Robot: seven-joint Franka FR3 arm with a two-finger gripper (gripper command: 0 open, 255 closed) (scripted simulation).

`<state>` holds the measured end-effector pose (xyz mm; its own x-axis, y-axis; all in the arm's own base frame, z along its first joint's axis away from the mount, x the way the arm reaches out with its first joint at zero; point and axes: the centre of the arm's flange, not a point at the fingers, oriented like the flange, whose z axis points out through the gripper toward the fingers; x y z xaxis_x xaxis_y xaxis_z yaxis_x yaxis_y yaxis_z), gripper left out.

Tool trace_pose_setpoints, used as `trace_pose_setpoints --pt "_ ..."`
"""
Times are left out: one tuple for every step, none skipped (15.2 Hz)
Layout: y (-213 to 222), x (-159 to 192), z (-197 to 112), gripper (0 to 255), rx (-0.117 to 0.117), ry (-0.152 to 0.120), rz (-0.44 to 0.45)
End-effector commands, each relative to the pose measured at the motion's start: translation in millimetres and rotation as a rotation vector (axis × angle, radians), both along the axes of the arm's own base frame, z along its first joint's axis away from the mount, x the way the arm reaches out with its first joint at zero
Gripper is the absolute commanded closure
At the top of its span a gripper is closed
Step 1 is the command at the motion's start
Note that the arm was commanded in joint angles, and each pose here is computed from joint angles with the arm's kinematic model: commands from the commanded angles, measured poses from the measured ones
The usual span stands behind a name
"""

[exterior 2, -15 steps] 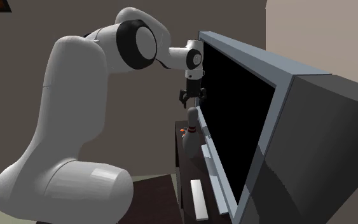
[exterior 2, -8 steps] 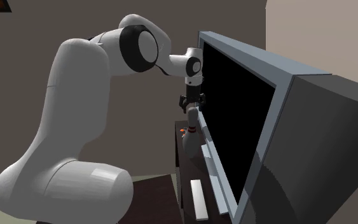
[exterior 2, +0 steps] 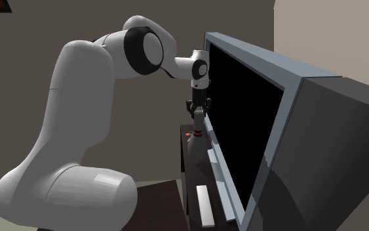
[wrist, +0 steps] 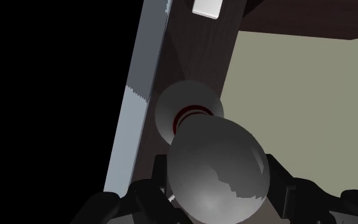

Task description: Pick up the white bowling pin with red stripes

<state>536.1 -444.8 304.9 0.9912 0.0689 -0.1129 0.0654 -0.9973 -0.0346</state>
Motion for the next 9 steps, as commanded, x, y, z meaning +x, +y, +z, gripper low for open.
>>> trace_pose_setpoints --pt "0 -1 -2 255 0.003 0.004 0.0" --pt "1 -2 -1 255 0.003 0.004 0.0" --pt "1 -2 5 255 0.003 0.004 0.0" --pt "1 -2 10 255 0.003 0.004 0.0" --pt "1 -2 15 255 0.003 0.004 0.0" --pt "1 -2 21 255 0.003 0.004 0.0" --pt "1 -2 26 255 0.003 0.004 0.0" --pt "1 -2 31 255 0.003 0.004 0.0" --pt "1 -2 36 255 0.003 0.004 0.0"
